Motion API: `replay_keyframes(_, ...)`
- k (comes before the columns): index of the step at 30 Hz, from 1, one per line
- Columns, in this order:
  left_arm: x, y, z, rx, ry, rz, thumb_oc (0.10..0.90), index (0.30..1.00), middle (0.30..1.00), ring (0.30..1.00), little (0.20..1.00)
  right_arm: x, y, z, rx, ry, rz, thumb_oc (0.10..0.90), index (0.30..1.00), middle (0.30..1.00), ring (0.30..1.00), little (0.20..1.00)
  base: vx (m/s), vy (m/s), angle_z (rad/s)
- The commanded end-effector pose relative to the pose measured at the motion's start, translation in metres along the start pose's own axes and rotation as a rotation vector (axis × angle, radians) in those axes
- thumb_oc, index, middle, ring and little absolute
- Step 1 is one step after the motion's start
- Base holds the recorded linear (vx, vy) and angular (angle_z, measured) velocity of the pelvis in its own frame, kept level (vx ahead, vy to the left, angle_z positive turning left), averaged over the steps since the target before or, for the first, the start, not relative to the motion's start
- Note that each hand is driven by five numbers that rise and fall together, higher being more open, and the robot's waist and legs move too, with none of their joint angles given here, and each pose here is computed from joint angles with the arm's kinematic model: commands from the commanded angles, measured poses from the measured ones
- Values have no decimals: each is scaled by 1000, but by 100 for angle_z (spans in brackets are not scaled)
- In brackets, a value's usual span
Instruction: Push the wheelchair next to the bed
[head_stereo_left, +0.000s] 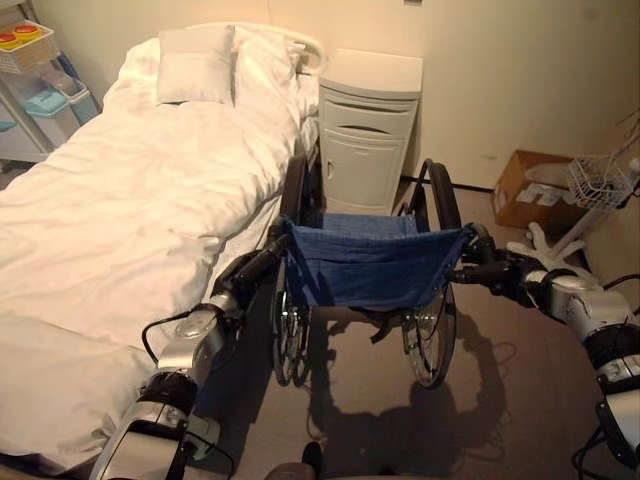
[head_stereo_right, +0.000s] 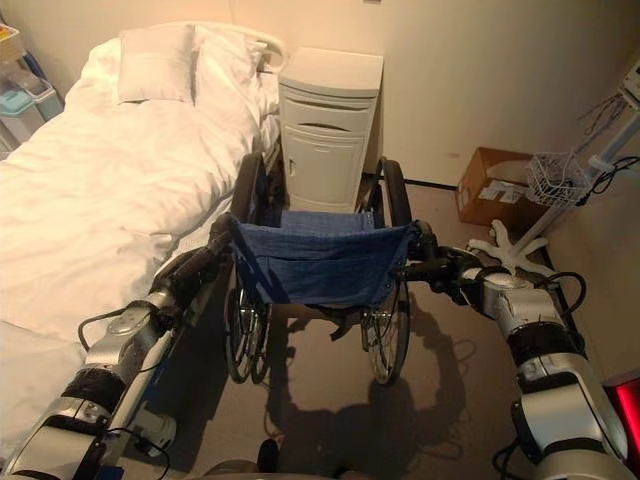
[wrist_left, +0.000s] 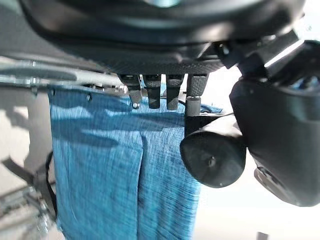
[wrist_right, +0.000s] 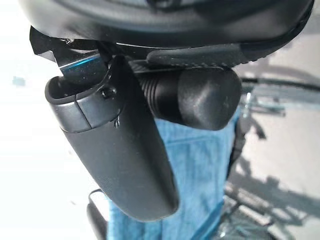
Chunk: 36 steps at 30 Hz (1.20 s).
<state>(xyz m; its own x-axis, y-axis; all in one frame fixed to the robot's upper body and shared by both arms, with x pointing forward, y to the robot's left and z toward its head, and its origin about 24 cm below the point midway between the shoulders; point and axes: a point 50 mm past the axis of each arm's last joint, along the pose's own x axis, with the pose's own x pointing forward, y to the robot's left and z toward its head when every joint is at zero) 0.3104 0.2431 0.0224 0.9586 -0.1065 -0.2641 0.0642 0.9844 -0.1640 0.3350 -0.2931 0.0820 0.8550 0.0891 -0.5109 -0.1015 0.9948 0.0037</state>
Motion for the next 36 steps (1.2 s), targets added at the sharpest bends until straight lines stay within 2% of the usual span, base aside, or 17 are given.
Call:
replay_keyframes(1,-14,20,-10,-133,-13,-17,800,900,900,900,900,-13,15,64,67,-342,149,800,900,900,900,900,0,0,0)
replay_keyframes(2,-15,20,-10,-154,-17,-20,800,900,900,900,900,-14,15,65,71,-346,149,800,900,900,900,900,-1,2,-3)
replay_keyframes(4,-18,22,-13,-328,-52,-40,800,900,900,900,900,-23,3,70,113,-389,136,800,900,900,900,900,-1,-3,-5)
replay_keyframes(7,-22,28,-17,-477,-82,-36,800,900,900,900,900,-34,-11,77,135,-420,93,800,900,900,900,900,0,-2,-1)
replay_keyframes(15,-38,52,-24,-711,-141,-9,800,900,900,900,900,-58,-47,76,189,-440,49,800,900,900,900,900,0,0,0)
replay_keyframes(27,-55,74,-35,-819,-170,32,800,900,900,900,900,-74,-68,54,351,-421,129,800,900,900,900,900,-3,-5,-3)
replay_keyframes(32,-61,73,-46,-801,-163,41,800,900,900,900,900,-76,-79,9,461,-347,117,800,900,900,900,900,-20,-28,-6)
replay_keyframes(36,-66,66,-69,-638,-58,76,800,900,900,900,900,-65,-79,-55,558,-243,40,800,900,900,900,900,-28,-26,-5)
